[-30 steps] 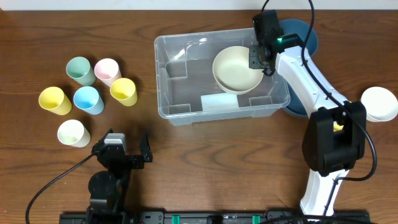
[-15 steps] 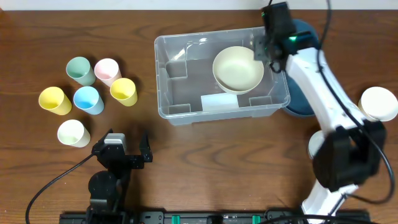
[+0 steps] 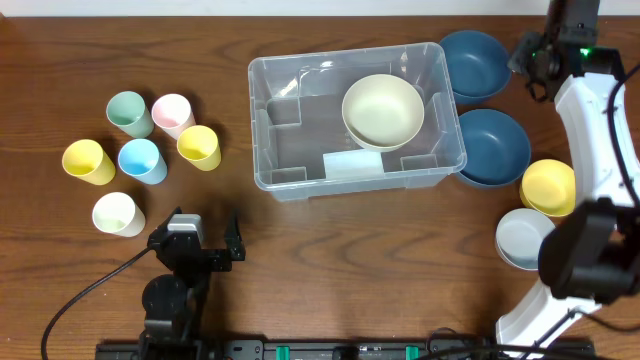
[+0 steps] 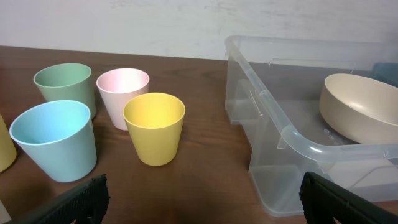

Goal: Pack container
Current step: 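Move the right gripper to the dark teal bowl and grasp its rim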

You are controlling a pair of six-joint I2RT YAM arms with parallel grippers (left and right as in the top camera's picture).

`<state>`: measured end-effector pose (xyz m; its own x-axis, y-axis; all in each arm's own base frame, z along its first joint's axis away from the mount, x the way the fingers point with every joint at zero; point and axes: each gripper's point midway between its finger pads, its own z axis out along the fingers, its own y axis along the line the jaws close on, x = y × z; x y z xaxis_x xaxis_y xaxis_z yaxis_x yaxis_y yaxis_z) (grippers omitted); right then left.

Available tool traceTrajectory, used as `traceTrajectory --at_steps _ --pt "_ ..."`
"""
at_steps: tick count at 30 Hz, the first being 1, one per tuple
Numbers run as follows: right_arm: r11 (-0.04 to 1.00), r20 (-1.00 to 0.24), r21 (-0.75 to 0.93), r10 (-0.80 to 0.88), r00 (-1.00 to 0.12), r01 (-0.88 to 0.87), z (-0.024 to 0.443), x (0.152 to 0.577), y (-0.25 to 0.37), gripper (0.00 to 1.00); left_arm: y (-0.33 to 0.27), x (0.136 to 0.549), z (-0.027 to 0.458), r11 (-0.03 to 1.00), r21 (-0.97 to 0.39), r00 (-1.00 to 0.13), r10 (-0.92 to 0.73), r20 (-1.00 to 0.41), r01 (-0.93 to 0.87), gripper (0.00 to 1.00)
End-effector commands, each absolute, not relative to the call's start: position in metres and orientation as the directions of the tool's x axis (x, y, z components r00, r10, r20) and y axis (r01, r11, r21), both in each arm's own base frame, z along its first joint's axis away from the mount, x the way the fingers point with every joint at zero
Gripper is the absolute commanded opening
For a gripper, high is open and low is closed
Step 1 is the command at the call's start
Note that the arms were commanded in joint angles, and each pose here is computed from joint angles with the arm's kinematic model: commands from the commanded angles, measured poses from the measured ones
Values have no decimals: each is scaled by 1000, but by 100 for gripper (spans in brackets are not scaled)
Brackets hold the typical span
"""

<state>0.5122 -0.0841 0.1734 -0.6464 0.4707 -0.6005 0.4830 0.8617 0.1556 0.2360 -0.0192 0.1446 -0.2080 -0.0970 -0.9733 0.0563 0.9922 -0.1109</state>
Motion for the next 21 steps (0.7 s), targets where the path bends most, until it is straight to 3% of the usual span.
traceTrajectory --at_steps 1,14,21 --pt "849 -522 222 519 -677 480 138 520 -78 48 -19 234 130 993 -100 -251 -82 -965 59 98" --pt "834 -409 229 550 -728 501 56 530 -71 43 -19 234 130 993 -100 -251 -82 -965 59 98" --pt "834 -400 228 551 -732 503 41 533 -71 36 -19 234 130 993 -100 -251 -82 -965 59 98"
